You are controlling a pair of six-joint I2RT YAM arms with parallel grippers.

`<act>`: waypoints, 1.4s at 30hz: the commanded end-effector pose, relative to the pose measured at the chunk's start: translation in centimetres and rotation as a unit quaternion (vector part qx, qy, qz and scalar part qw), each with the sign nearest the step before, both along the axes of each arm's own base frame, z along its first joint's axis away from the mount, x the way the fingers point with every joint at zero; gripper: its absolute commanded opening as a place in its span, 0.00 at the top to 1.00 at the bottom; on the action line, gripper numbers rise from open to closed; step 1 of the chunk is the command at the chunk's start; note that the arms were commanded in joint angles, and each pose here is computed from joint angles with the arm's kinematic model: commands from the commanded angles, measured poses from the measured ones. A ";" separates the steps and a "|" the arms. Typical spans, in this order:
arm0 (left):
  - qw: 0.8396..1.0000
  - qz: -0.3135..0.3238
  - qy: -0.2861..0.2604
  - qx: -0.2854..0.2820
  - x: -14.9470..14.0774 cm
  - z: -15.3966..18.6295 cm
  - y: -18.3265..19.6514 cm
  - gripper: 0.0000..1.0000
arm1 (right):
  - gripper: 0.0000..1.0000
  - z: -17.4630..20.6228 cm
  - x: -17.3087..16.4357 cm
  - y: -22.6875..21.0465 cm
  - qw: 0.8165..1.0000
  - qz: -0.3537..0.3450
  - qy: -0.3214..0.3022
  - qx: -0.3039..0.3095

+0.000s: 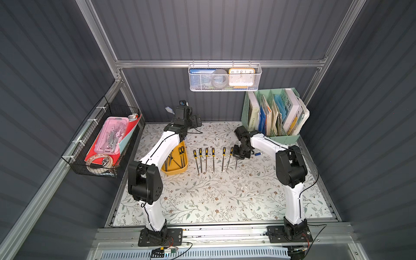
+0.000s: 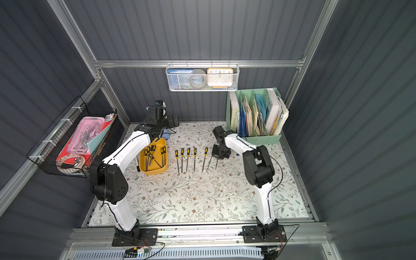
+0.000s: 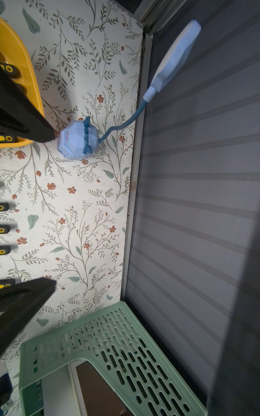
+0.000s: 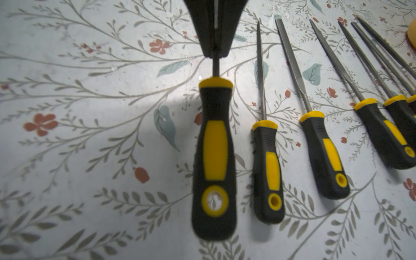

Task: Take the file tool out of the storage box
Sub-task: Place the file tool at the center of the board.

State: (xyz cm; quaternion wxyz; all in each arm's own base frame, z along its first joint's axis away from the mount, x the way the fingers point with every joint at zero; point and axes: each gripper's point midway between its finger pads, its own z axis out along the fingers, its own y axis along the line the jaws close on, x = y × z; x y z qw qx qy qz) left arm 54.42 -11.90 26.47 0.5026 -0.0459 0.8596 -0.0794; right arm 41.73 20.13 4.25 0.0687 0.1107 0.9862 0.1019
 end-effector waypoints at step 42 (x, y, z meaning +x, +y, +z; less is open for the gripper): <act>0.953 0.116 0.277 0.044 -2.0 -16.9 10.2 0.42 | 0.60 6.7 2.2 -3.0 0.997 -0.018 -0.069 -0.028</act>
